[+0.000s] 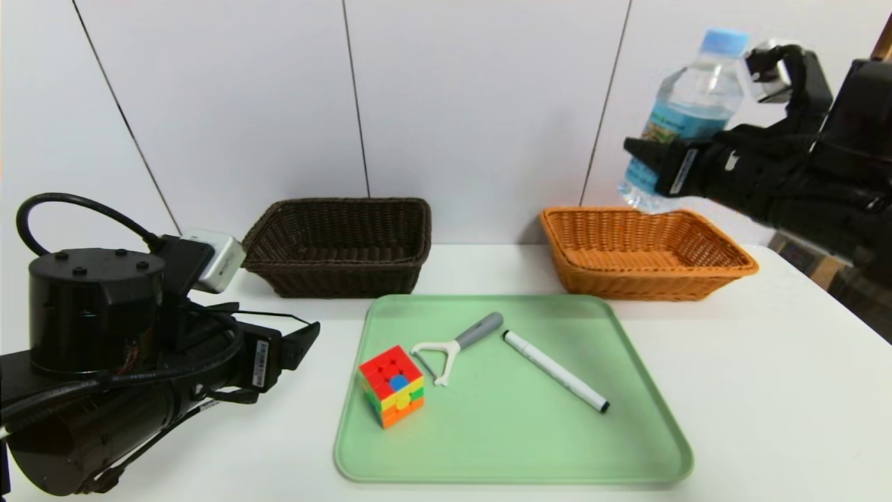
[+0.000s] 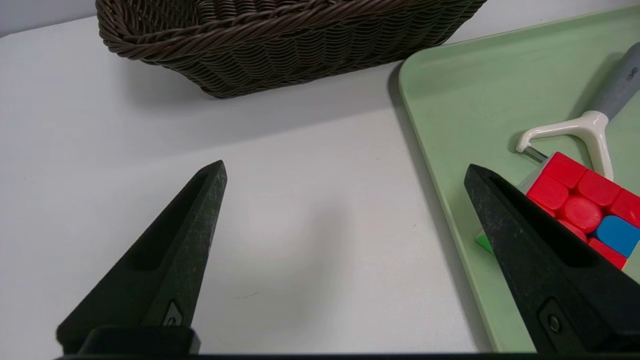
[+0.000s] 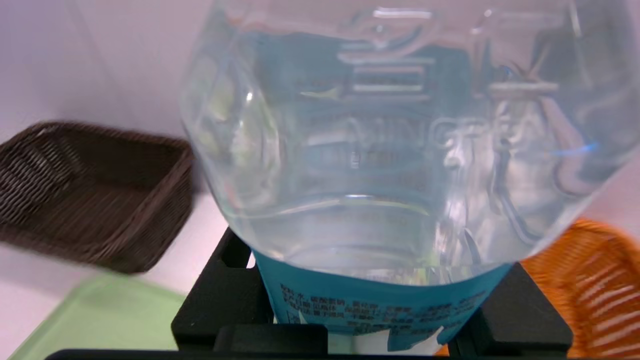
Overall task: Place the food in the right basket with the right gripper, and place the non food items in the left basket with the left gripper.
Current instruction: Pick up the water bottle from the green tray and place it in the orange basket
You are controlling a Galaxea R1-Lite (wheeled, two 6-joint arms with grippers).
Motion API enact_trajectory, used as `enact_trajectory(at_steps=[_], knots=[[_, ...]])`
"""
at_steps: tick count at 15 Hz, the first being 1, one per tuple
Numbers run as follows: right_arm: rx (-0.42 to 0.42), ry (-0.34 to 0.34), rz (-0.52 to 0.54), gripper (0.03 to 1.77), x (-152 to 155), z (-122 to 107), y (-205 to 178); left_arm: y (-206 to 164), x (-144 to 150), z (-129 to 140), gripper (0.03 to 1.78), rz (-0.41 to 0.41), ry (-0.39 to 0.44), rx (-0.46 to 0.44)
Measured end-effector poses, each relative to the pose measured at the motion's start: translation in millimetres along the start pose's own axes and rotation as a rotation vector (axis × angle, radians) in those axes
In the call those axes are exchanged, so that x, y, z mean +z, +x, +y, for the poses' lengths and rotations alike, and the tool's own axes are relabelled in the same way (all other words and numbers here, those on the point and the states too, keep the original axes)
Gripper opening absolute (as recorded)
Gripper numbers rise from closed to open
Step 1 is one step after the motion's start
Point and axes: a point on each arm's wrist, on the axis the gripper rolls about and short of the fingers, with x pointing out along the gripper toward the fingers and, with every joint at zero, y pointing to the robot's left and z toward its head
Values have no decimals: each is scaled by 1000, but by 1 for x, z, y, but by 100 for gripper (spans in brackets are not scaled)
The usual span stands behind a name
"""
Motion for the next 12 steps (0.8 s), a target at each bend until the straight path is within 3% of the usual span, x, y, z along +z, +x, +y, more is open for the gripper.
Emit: enact_trajectory(at_steps=[3, 5, 12], knots=[[-60, 5, -16, 86, 6, -38, 17, 1, 1, 0, 169, -2, -2, 0], [-72, 44, 13, 86, -4, -55, 29, 3, 4, -1, 169, -10, -5, -1], [-104, 120, 118, 86, -55, -78, 69, 10, 4, -4, 169, -7, -3, -7]])
